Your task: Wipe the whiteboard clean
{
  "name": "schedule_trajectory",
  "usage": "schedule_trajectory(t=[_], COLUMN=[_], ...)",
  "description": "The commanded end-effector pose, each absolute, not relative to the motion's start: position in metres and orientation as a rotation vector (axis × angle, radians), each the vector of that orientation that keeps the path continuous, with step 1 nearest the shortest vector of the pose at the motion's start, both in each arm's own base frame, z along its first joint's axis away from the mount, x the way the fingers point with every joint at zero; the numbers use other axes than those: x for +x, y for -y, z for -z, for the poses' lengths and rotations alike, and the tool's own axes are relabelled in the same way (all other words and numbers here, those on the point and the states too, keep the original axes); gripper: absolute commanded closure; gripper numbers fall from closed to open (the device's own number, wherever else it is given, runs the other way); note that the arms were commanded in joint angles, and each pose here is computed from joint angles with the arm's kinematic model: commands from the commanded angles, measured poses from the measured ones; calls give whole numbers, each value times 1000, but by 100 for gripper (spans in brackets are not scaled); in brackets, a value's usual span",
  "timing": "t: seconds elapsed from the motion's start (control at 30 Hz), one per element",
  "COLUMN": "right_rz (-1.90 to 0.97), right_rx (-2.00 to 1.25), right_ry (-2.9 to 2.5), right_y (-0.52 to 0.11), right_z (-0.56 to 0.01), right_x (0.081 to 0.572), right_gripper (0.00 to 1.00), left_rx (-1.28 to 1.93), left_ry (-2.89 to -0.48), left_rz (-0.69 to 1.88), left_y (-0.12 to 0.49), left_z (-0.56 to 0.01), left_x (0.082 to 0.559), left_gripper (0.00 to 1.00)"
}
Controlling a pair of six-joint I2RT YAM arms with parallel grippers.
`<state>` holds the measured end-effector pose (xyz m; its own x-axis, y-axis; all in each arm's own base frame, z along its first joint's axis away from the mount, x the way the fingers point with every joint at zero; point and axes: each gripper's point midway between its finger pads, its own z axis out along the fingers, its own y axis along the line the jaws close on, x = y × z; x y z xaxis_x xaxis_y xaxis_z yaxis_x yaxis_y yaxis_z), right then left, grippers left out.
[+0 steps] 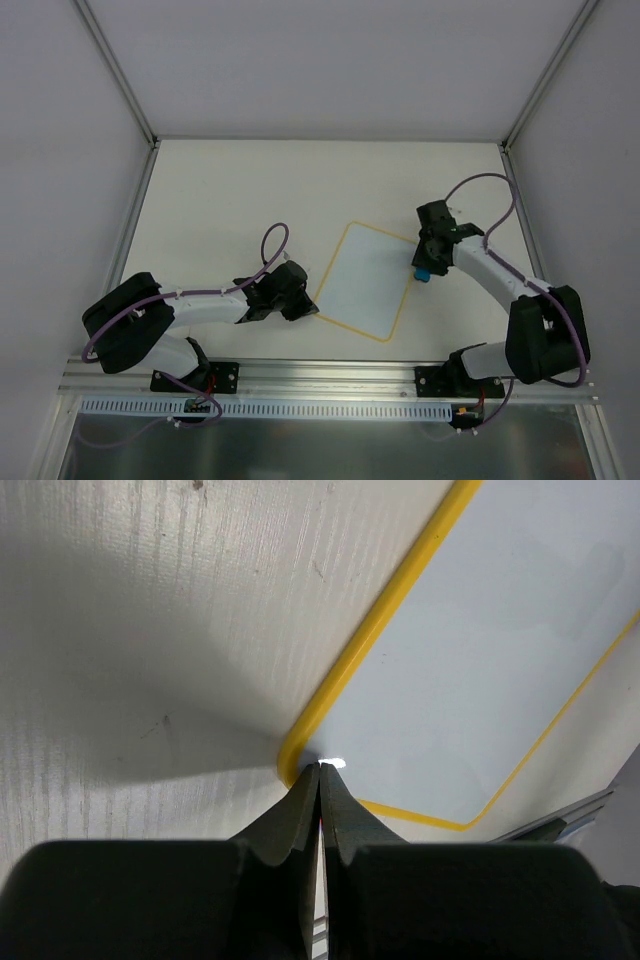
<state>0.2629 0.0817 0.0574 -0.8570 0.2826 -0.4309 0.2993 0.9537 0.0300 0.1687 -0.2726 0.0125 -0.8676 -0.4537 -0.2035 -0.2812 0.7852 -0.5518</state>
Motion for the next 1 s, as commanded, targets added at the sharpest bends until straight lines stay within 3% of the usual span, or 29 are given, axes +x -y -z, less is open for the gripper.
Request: schedule_trajectory(t=[0.0,0.23,0.53,0.57,0.63,0.77,0.97], right_rz=[197,237,104,98,101,113,113], right_rx=[533,867,1028,1027,1029,1022,990], right_ry=[-2654,-2625,-2695,-2695,-2710,-2687,-2602], right_y=[-31,42,57,57,57,60,63], right_z=[-59,-49,-14,-12,-6,-12,-39], right_x=[255,265,263,264,261,262,265], right_gripper=[92,89,71,62,57,28,4], left_rx=[-531,-532,-527,-527,-525,-524,-495], left_ry=[-2782,-2776,-2773,-2774,-2772,-2766,-2733], left_rz=[415,415,417,418,418,420,450], left_y=[218,217,218,218,217,217,220], left_z=[30,30,29,29,29,27,18], left_x=[141,142,142,142,142,143,149], left_gripper=[100,100,100,100,100,100,85])
